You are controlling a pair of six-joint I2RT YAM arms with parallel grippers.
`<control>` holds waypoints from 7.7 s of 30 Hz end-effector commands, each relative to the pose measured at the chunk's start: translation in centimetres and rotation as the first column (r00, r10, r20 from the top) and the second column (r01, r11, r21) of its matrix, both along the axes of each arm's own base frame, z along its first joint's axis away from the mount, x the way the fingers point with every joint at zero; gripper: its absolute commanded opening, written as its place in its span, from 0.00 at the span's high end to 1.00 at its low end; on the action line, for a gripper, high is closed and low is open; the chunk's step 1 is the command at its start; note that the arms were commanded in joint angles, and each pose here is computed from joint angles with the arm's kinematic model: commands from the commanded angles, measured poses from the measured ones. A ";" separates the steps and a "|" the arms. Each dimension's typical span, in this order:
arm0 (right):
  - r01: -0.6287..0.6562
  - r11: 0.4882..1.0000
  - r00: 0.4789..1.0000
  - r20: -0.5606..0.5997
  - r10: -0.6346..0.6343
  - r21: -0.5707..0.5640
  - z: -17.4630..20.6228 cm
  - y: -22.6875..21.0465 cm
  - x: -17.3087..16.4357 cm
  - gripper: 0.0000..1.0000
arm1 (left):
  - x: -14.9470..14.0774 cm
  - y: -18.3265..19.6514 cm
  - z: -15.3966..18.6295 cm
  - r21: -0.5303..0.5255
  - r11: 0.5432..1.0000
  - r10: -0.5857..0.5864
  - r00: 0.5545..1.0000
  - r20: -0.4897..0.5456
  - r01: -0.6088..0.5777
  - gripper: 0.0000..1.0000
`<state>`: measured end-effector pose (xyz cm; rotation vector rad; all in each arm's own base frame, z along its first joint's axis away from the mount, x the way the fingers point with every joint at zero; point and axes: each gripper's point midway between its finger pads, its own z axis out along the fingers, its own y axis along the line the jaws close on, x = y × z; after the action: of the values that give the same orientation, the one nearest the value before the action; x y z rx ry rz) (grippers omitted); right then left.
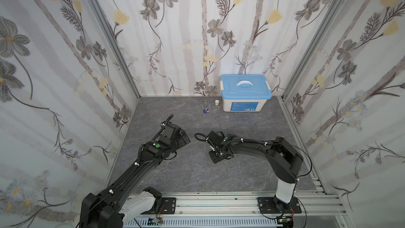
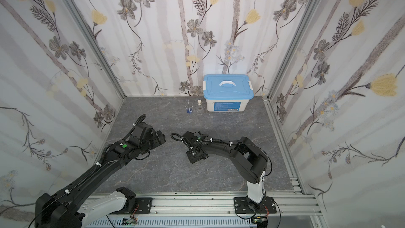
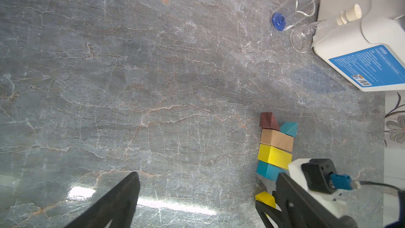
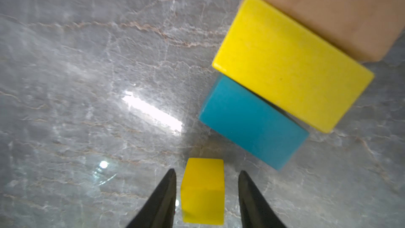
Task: Assemble a carrot with building blocks
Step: Assemble the building block at the center of the board, then reset both arms
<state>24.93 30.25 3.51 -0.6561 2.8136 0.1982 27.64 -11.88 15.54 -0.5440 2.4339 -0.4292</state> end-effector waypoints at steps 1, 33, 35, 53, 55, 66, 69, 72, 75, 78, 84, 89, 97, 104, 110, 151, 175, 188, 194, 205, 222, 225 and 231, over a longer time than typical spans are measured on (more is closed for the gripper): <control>0.007 1.000 0.999 0.036 -0.007 0.013 2.6 -0.5 0.2 0.54 | -0.1 -0.4 0.2 -0.009 0.999 -0.033 0.999 0.004 0.033 0.00; 0.156 0.982 0.982 0.093 -0.165 0.105 9.1 -9.1 1.8 0.00 | -8.1 -16.2 -11.4 0.015 0.750 -0.603 0.693 -0.394 0.661 0.34; 0.164 0.981 0.981 0.088 -0.174 0.103 8.9 -9.4 1.6 0.00 | -8.3 -16.1 -11.9 0.032 0.746 -0.595 0.688 -0.416 0.665 0.34; 0.215 0.969 0.966 0.119 -0.230 0.123 9.7 -11.1 1.1 0.00 | -6.8 -15.7 -13.3 0.158 0.741 -0.523 0.708 -0.474 0.653 0.14; 0.219 0.968 0.965 0.122 -0.233 0.124 9.8 -11.2 1.1 0.00 | -6.5 -15.8 -13.3 0.168 0.738 -0.522 0.711 -0.471 0.653 0.12; 0.222 0.966 0.964 0.120 -0.238 0.130 9.8 -11.4 1.0 0.00 | -5.3 -15.3 -13.3 0.234 0.731 -0.490 0.732 -0.473 0.641 0.10; 0.221 0.967 0.964 0.120 -0.237 0.128 9.8 -11.4 1.0 0.00 | -5.2 -15.2 -13.2 0.244 0.726 -0.489 0.732 -0.474 0.643 0.10; 0.222 0.967 0.965 0.116 -0.236 0.125 9.7 -11.3 1.0 0.00 | -5.2 -15.1 -12.8 0.238 0.731 -0.497 0.738 -0.457 0.640 0.10; 0.218 0.968 0.966 0.114 -0.233 0.126 9.6 -11.2 1.0 0.00 | -5.3 -14.4 -12.7 0.251 0.738 -0.482 0.750 -0.453 0.626 0.10; 0.219 0.968 0.966 0.110 -0.233 0.124 9.5 -11.2 1.1 0.00 | -5.2 -14.5 -12.9 0.255 0.738 -0.481 0.752 -0.452 0.625 0.10; 0.218 0.968 0.966 0.113 -0.233 0.126 9.6 -11.1 1.2 0.00 | -4.5 -14.9 -13.1 0.266 0.733 -0.480 0.753 -0.449 0.626 0.09; 0.223 0.967 0.965 0.110 -0.236 0.126 9.4 -11.2 1.0 0.00 | -4.3 -15.4 -13.1 0.258 0.734 -0.490 0.752 -0.440 0.629 0.09; 0.229 0.966 0.965 0.104 -0.242 0.124 9.2 -11.3 0.9 0.00 | -3.9 -15.2 -13.2 0.269 0.733 -0.483 0.756 -0.441 0.625 0.09; 0.228 0.966 0.965 0.101 -0.240 0.123 9.1 -11.2 1.0 0.00 | -4.2 -14.4 -13.3 0.272 0.735 -0.475 0.758 -0.447 0.621 0.09; 0.229 0.965 0.965 0.098 -0.242 0.127 9.0 -11.0 1.0 0.00 | -3.8 -14.7 -13.0 0.268 0.739 -0.482 0.763 -0.430 0.618 0.08; 0.232 0.964 0.965 0.095 -0.245 0.130 8.9 -10.5 1.3 0.00 | -2.9 -15.4 -12.8 0.267 0.721 -0.514 0.752 -0.413 0.639 0.07; 0.235 0.963 0.964 0.095 -0.248 0.129 8.6 -10.3 1.4 0.00 | -2.5 -15.3 -12.8 0.276 0.720 -0.513 0.756 -0.406 0.636 0.06; 0.237 0.963 0.964 0.091 -0.250 0.128 8.5 -10.2 1.4 0.00 | -2.8 -15.3 -12.7 0.267 0.718 -0.520 0.751 -0.407 0.642 0.05; 0.233 0.964 0.965 0.089 -0.246 0.128 8.5 -10.1 1.4 0.00 | -3.1 -14.8 -12.7 0.267 0.721 -0.513 0.752 -0.414 0.639 0.03; 0.228 0.958 0.962 0.112 -0.250 0.174 10.3 -9.6 2.1 0.00 | -2.3 -12.4 -6.9 0.346 0.739 -0.491 0.814 -0.310 0.578 0.00; 0.216 0.954 0.959 0.137 -0.247 0.211 12.2 -9.7 5.4 0.00 | 3.4 -4.3 1.0 0.272 0.931 -0.236 0.970 -0.058 0.243 0.00; 0.237 0.952 0.949 0.164 -0.269 0.195 12.4 -10.4 6.1 0.00 | 4.0 -3.6 1.1 0.269 0.941 -0.205 0.978 -0.022 0.204 0.00; 0.275 0.950 0.927 0.223 -0.303 0.146 12.5 -12.2 6.9 0.00 | 4.9 -2.0 1.3 0.262 0.955 -0.150 0.988 0.029 0.137 0.00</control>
<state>30.92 18.80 15.50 -0.2330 2.6429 0.2622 31.48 -14.26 16.11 -0.2046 2.4993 -0.1702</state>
